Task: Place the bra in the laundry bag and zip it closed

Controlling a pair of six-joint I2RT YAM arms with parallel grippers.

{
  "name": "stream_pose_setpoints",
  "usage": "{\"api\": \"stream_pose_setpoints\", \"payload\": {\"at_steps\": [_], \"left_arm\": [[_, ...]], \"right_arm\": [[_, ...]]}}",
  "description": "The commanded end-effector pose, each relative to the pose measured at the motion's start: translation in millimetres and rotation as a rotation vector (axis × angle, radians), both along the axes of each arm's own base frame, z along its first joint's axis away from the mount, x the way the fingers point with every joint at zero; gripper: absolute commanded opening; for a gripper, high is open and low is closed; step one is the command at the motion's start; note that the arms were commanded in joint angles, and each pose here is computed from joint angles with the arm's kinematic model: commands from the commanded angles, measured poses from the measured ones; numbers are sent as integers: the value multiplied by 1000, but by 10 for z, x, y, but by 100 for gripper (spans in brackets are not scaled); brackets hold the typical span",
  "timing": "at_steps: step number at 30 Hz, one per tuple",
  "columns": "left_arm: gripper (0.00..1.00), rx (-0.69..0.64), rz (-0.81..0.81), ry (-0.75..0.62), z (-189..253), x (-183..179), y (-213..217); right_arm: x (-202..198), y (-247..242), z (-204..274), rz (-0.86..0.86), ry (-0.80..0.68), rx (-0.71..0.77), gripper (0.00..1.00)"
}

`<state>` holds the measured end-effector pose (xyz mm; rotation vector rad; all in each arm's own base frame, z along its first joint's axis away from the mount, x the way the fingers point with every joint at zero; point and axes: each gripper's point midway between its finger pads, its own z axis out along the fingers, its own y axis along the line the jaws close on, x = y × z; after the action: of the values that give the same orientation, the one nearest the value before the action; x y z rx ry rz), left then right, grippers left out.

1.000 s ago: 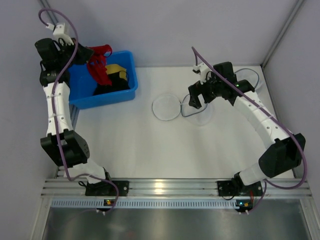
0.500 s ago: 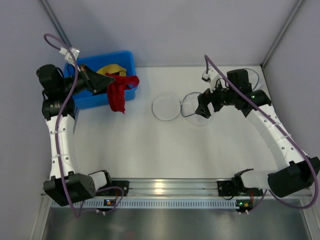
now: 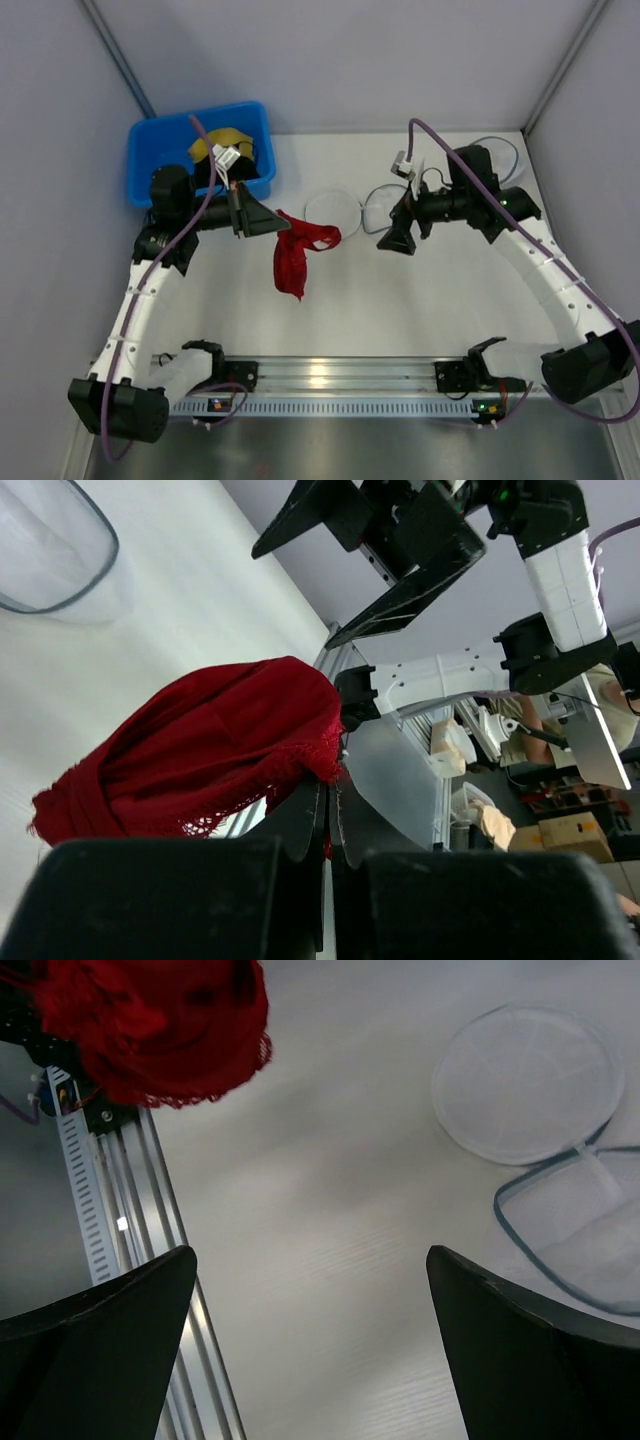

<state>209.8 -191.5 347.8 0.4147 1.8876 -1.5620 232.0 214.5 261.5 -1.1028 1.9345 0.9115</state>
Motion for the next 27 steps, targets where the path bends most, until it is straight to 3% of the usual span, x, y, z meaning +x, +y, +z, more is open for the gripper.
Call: {"api": "stream_pose_setpoints", "payload": {"at_steps": [1, 11, 23, 25, 27], "left_arm": [[0, -1, -18, 40, -39, 12, -164], [0, 10, -43, 115, -140, 152, -293], [0, 17, -117, 163, -245, 121, -431], [0, 14, -137, 172, -245, 81, -453], [0, 13, -147, 176, -239, 62, -464]], "right_arm": [[-28, 275, 393, 128, -112, 59, 100], [-133, 741, 678, 271, -165, 68, 99], [46, 1173, 270, 258, -281, -59, 99], [66, 1219, 230, 265, -301, -60, 95], [13, 1272, 178, 294, -306, -68, 76]]}}
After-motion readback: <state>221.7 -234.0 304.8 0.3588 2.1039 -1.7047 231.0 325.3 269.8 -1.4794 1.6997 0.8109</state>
